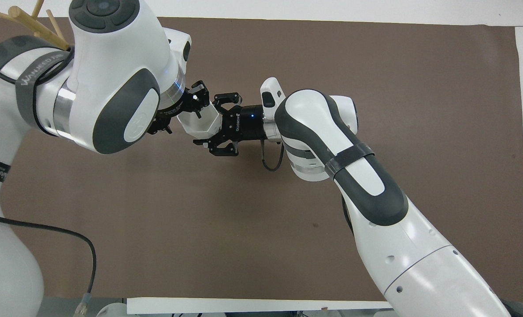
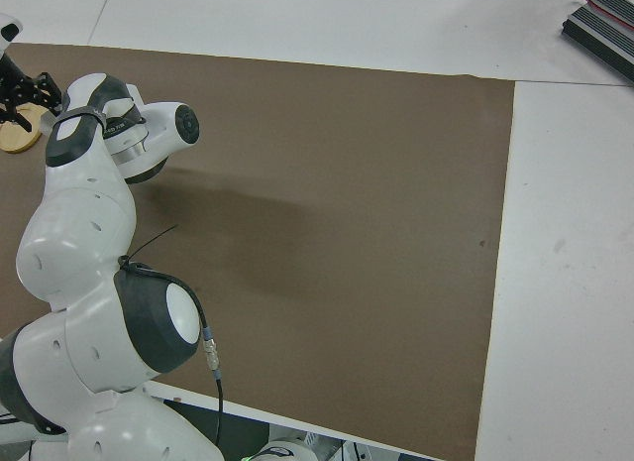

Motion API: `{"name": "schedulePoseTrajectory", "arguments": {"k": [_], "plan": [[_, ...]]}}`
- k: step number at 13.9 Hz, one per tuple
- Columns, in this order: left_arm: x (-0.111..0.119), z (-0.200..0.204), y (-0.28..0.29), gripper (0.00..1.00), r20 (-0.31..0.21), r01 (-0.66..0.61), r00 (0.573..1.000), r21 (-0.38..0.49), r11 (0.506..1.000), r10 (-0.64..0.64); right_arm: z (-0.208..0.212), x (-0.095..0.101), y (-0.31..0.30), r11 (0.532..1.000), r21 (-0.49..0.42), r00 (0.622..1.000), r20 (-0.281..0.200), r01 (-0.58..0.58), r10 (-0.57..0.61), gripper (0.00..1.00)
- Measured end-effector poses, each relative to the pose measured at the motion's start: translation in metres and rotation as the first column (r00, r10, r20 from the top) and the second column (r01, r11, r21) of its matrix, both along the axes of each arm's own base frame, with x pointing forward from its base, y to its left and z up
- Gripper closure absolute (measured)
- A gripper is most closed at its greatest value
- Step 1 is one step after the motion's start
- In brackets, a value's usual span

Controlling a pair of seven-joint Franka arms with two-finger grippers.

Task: Hang cup on rack
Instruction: 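Grasp the mug with the left gripper from the right gripper, then carry the mug with the left gripper while the right gripper withdraws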

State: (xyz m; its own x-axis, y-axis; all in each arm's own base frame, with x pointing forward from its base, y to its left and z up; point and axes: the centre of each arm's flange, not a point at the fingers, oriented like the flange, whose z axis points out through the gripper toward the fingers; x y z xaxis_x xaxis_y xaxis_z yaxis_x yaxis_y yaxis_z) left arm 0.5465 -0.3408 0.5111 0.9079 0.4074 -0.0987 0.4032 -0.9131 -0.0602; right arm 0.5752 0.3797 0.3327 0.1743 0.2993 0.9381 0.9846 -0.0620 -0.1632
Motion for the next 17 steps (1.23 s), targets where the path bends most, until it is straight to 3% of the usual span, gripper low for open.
{"name": "schedulePoseTrajectory", "arguments": {"k": [1,6,10,11,13,17], "plan": [[0.000,0.001,0.000,0.34,-0.001,-0.002,1.000,-0.004,1.000,0.002,0.000,0.000,0.000,1.000,0.000,1.000,0.000,0.000,0.000,0.23],[-0.002,-0.002,0.001,0.94,-0.011,-0.014,1.000,-0.015,1.000,0.014,-0.001,0.001,-0.002,1.000,0.001,1.000,-0.010,0.007,-0.007,0.23],[-0.001,-0.001,0.004,0.95,-0.011,-0.023,1.000,-0.034,0.999,0.023,0.000,0.001,-0.002,1.000,0.003,1.000,-0.016,0.010,-0.010,0.23],[-0.002,0.000,0.003,0.95,-0.010,-0.013,1.000,-0.040,0.999,0.013,0.000,0.001,-0.002,1.000,0.003,1.000,-0.016,0.010,-0.010,0.19],[-0.002,-0.001,0.003,0.95,-0.008,0.007,1.000,-0.043,0.999,-0.007,0.000,0.003,-0.005,1.000,0.011,1.000,-0.011,0.002,-0.002,0.00],[0.000,0.002,0.002,0.95,0.013,0.052,0.999,-0.058,0.997,-0.052,-0.010,0.016,-0.066,0.995,0.070,0.996,0.050,-0.072,0.069,0.00]]}}
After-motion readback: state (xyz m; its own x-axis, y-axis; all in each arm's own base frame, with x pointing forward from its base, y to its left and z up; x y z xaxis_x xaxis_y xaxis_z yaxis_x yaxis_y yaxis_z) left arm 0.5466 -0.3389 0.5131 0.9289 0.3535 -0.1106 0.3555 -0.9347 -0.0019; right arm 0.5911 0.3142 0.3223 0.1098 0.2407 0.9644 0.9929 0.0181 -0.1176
